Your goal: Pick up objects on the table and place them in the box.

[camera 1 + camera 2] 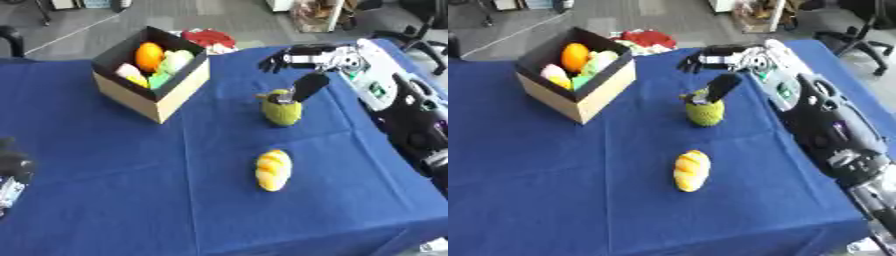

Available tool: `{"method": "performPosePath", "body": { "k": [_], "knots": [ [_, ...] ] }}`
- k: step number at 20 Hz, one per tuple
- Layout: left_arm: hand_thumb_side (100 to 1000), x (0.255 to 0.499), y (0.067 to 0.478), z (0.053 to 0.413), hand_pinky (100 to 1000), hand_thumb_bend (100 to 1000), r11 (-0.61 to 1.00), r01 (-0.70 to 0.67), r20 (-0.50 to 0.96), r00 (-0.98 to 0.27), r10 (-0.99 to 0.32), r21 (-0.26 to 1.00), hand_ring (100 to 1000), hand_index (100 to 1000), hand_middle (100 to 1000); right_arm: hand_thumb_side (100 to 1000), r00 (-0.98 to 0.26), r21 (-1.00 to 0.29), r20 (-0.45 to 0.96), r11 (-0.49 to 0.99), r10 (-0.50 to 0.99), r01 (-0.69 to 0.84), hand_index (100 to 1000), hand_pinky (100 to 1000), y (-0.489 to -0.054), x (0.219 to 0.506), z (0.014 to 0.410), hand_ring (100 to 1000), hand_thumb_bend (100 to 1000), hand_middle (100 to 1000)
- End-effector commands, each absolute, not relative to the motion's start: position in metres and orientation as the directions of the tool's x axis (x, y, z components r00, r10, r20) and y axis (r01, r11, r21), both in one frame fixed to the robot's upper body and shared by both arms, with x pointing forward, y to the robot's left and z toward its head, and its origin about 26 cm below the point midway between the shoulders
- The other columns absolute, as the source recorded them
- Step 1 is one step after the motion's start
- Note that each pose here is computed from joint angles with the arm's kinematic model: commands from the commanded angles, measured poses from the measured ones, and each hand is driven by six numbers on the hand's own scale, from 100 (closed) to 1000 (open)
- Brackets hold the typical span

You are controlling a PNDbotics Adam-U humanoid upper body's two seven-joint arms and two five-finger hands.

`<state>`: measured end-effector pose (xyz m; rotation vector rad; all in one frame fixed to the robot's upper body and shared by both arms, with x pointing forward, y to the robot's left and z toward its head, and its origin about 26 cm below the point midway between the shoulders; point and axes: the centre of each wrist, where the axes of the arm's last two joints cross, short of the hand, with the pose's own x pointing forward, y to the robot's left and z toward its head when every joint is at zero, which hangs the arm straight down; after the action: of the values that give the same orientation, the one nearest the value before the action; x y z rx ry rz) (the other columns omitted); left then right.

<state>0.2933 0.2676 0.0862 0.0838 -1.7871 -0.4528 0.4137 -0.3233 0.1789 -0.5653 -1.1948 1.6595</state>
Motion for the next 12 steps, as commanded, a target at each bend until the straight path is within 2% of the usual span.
{"method": "performPosePath", "body": {
  "k": [1, 5, 12],
  "knots": [
    [468, 0.293, 0.271, 0.093, 783, 492, 0.913, 0.179, 0.907, -0.287, -0.308, 0.367, 650, 841, 625, 395, -0.36, -0.902, 0.071, -0.094, 0.93, -0.421, 987, 909, -0.335, 0.416, 0.184, 881, 414, 887],
    [470, 0.293, 0.272, 0.091, 784, 488, 0.913, 0.179, 0.908, -0.283, -0.309, 0.366, 651, 841, 624, 389, -0.288, -0.898, 0.01, -0.118, 0.957, -0.424, 992, 906, -0.34, 0.424, 0.167, 883, 437, 888],
    [472, 0.293, 0.271, 0.091, 785, 485, 0.912, 0.182, 0.908, -0.282, -0.309, 0.367, 651, 842, 633, 380, -0.23, -0.855, 0.001, -0.118, 0.973, -0.505, 977, 903, -0.352, 0.431, 0.134, 882, 437, 888]
  ]
}}
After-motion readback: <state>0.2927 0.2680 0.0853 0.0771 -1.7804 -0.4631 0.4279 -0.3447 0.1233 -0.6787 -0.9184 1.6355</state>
